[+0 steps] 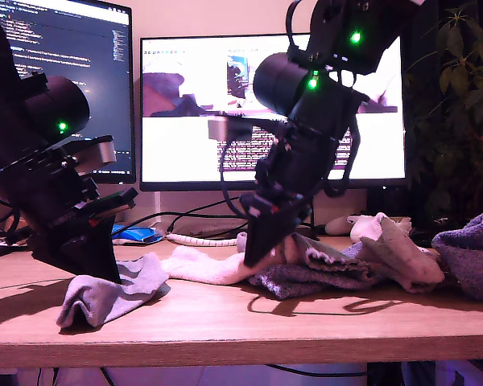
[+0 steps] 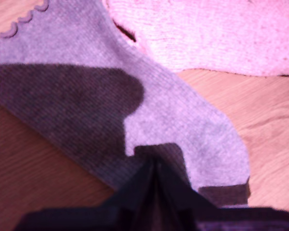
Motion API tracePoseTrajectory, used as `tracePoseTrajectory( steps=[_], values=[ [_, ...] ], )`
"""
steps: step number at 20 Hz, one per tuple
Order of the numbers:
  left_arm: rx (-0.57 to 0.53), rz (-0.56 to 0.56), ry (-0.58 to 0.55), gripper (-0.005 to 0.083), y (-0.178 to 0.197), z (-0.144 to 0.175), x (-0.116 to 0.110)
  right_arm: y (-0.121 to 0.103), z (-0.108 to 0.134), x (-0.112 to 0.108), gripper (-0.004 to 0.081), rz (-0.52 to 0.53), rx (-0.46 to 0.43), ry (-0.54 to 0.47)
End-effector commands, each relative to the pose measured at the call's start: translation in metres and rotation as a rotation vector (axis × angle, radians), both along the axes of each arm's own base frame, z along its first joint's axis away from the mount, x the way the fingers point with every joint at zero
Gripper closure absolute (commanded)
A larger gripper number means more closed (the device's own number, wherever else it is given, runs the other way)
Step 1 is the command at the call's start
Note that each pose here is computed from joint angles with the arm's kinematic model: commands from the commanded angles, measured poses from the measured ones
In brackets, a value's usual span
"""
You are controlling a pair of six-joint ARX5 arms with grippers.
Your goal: Pair up the socks based on colour and pattern, by placing them on top of one another
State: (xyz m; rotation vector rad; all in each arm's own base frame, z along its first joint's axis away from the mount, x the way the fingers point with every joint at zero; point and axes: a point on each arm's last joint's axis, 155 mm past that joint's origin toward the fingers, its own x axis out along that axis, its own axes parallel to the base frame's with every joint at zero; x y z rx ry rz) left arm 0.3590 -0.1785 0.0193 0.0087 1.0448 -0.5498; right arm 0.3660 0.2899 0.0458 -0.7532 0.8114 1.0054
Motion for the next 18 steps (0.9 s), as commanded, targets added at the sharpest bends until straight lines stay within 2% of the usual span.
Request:
tracePoseTrajectory(
  steps=[1,6,12,14,18],
  values=[
    [0.016,0.0,0.04,0.0795,0.003,-0.016,-0.009,0.008,0.016,0.007,0.0783,-0.03,0.04,-0.017],
    [0.016,0.0,0.041,0.0795,0.003,-0.016,-0.009,0.017,0.066,0.018,0.0783,-0.074,0.091,-0.032],
    [0.016,0.0,0.042,0.0795,0.003,-0.016,-0.01,0.02,0.109,0.025,0.0783,-0.164,0.142,-0.003],
    [0.017,0.0,0.044,0.0795,0.004,-0.016,-0.01,0.007,0.117,0.033,0.0783,-0.237,0.125,-0.021],
    [0.018,0.0,0.046,0.0795,0.004,-0.017,-0.011,-0.052,0.133,0.053,0.0783,-0.457,0.055,-0.074]
  ],
)
